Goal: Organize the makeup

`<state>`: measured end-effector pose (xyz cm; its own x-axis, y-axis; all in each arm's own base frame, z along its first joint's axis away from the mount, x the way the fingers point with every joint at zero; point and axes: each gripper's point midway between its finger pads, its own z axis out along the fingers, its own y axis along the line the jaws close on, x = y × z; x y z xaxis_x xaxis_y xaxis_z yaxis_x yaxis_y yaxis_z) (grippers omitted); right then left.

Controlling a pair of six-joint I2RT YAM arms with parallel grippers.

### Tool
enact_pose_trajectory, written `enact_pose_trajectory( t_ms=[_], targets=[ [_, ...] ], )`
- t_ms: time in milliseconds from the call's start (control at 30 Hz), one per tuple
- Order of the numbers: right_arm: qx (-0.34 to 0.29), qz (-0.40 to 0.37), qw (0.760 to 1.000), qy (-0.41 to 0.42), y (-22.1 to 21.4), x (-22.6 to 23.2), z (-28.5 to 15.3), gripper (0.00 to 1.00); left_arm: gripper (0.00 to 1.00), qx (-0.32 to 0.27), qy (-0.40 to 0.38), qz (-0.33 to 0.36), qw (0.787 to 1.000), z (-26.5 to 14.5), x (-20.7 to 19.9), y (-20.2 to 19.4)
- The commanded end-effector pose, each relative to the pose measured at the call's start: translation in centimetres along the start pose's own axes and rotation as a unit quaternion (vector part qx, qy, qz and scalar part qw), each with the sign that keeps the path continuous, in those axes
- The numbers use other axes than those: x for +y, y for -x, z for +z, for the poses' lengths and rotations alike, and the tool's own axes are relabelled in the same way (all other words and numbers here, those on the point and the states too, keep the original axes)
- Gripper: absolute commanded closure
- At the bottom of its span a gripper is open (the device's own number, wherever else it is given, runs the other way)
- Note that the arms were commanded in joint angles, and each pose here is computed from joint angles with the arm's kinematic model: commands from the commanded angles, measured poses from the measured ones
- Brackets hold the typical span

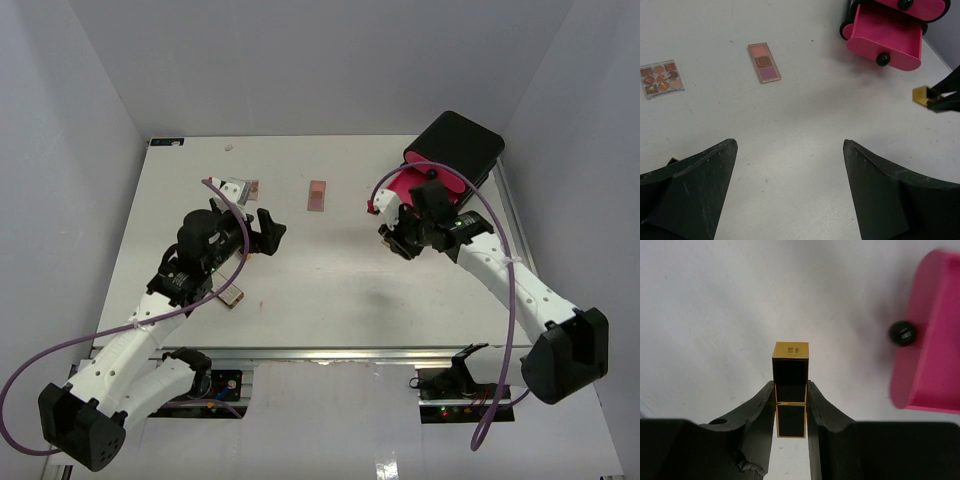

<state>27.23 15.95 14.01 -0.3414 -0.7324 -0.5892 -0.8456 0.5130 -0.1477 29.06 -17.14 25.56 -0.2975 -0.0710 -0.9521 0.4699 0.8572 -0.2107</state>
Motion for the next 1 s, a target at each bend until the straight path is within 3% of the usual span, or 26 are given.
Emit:
enact_pose_trajectory(
  t_ms=[0, 133, 367, 833, 967],
  targets=[
    [-0.077, -0.054, 0.991, -0.099, 5.7, -4.8, -5.2, 0.87, 0.02, 0.0, 0.012, 0.004, 1.0, 0.1, 0.6, -0.1],
    [-0.066, -0.034, 0.978, -0.197, 5.8, -10.2, -6.3, 0.86, 0.02, 0.006, 0.017, 0.005, 1.0, 0.3, 0.8, -0.5],
    [-0.039, 0.027, 0.968, -0.247, 2.5, -16.7, -5.0, 0.84, 0.02, 0.014, 0.023, 0.007, 1.0, 0.6, 1.1, -0.9],
    [-0.007, 0.05, 0.971, -0.233, -0.6, -18.6, 0.4, 0.75, 0.02, 0.025, 0.028, 0.007, 0.999, 1.0, 1.4, -1.5],
    [0.003, 0.054, 0.971, -0.232, -1.2, -18.8, 1.3, 0.65, 0.02, 0.028, 0.028, 0.007, 0.999, 1.1, 1.4, -1.7]
  ],
)
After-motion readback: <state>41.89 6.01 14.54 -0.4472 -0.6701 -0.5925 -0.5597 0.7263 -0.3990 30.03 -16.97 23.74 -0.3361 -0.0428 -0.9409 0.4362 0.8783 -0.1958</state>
